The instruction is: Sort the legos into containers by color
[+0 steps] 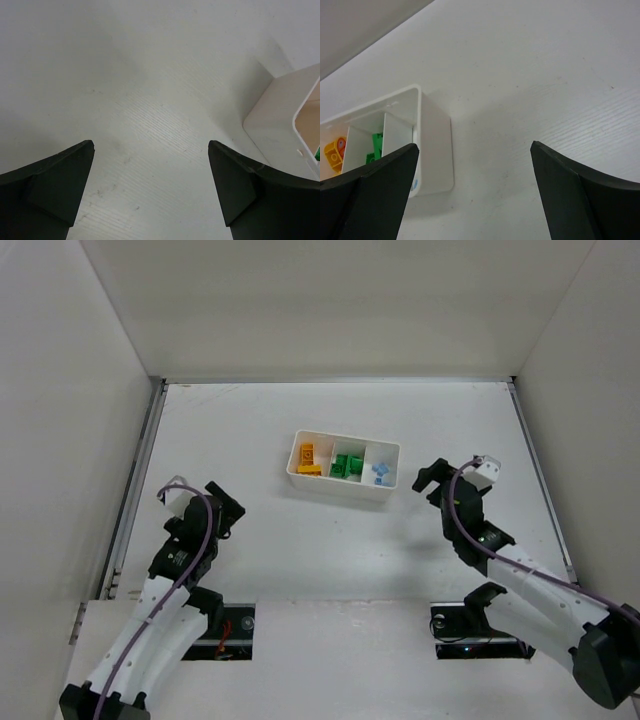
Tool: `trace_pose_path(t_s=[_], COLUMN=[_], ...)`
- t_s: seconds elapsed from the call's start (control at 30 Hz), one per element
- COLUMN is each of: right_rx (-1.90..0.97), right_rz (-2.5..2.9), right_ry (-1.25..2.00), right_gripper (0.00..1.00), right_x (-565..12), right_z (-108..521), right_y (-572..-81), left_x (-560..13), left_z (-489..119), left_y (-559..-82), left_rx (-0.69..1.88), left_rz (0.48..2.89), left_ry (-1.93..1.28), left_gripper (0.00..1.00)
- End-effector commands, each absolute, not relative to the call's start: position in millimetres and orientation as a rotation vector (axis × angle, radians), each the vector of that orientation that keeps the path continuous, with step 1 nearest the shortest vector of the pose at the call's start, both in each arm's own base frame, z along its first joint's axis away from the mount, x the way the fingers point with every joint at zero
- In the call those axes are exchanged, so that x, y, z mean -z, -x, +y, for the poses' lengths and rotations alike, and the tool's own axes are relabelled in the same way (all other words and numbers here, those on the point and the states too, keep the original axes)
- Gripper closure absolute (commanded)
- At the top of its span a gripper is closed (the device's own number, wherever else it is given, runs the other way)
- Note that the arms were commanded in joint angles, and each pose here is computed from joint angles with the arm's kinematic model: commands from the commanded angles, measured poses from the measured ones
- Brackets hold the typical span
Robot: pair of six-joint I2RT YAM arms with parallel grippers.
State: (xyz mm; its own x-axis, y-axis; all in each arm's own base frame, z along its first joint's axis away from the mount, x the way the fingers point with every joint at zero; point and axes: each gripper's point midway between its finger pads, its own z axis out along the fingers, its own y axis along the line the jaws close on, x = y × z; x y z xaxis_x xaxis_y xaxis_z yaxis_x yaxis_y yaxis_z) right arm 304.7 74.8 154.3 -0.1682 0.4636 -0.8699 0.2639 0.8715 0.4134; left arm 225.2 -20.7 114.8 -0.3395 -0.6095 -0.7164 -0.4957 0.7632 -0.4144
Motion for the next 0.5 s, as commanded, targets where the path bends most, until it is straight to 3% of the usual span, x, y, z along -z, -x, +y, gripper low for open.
trace_pose_path(t_s=[0.0, 0.47], right_rx=[-0.169, -0.092], right_rz=[1.734, 1.818], right_ry=[-0.627, -0.582], right_gripper=[0.00, 0.00], right_x=[-163, -163], right_z=[60, 50], right_y=[-299, -265], left_x=[-114, -122], left_z=[-25, -61], left_y=[-218, -232], left_rx=[0.180, 0.385], left_rz=[2.026, 2.033], left_ry=[0.872, 0.754], left_gripper=[0.00, 0.00])
